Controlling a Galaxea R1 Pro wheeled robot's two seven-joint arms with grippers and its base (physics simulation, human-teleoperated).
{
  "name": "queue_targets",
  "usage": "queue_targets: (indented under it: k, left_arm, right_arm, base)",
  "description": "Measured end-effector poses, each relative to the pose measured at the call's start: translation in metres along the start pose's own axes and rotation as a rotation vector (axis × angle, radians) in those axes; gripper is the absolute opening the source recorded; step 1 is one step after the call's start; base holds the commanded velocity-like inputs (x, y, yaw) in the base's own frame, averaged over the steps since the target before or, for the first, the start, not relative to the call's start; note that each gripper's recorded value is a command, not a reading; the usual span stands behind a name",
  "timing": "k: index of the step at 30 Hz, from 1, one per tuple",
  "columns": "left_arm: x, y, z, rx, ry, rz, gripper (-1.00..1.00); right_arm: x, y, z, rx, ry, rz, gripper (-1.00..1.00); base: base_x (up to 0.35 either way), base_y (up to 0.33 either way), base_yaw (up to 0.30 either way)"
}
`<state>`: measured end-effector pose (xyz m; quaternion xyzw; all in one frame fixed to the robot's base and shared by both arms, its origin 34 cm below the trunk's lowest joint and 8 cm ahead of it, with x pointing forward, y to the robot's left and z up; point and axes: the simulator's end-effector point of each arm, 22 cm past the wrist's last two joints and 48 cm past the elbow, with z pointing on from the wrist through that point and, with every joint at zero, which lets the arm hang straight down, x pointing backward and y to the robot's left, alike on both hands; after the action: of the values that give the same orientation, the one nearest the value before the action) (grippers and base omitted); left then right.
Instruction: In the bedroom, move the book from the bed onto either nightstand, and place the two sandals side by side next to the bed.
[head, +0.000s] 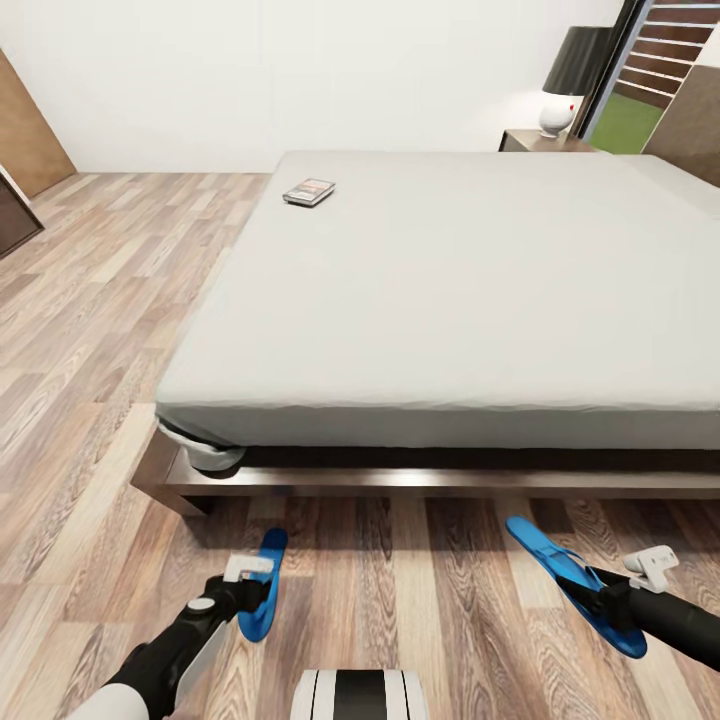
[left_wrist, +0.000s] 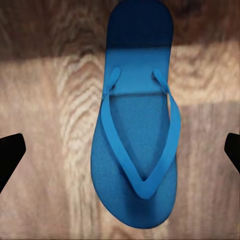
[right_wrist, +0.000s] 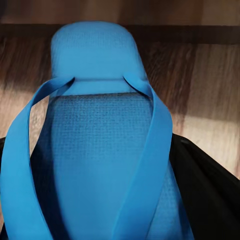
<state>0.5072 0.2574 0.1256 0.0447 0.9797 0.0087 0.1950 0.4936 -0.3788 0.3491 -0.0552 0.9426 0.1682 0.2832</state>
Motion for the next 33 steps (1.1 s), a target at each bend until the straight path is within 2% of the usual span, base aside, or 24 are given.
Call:
queue_targets:
  k: [6,17,33]
  left_arm:
    - [0.019,0.003,0.001,-0.009,0.037,0.0,1.0]
    - [0.037,0.009,0.002,-0.023,0.069,0.005,1.0]
    - [0.04,0.009,0.002,-0.025,0.071,0.007,1.0]
  right_arm:
    - [0.004,-0.001,0.001,0.0,0.006,0.007,-1.0]
    - [0.008,-0.001,0.003,-0.004,0.01,0.014,-1.0]
    - [0.015,-0.001,0.006,-0.007,0.022,0.029,-1.0]
  base:
    - [0.0,0.0,0.0]
    - [0.0,0.0,0.0]
    - [0.0,0.0,0.0]
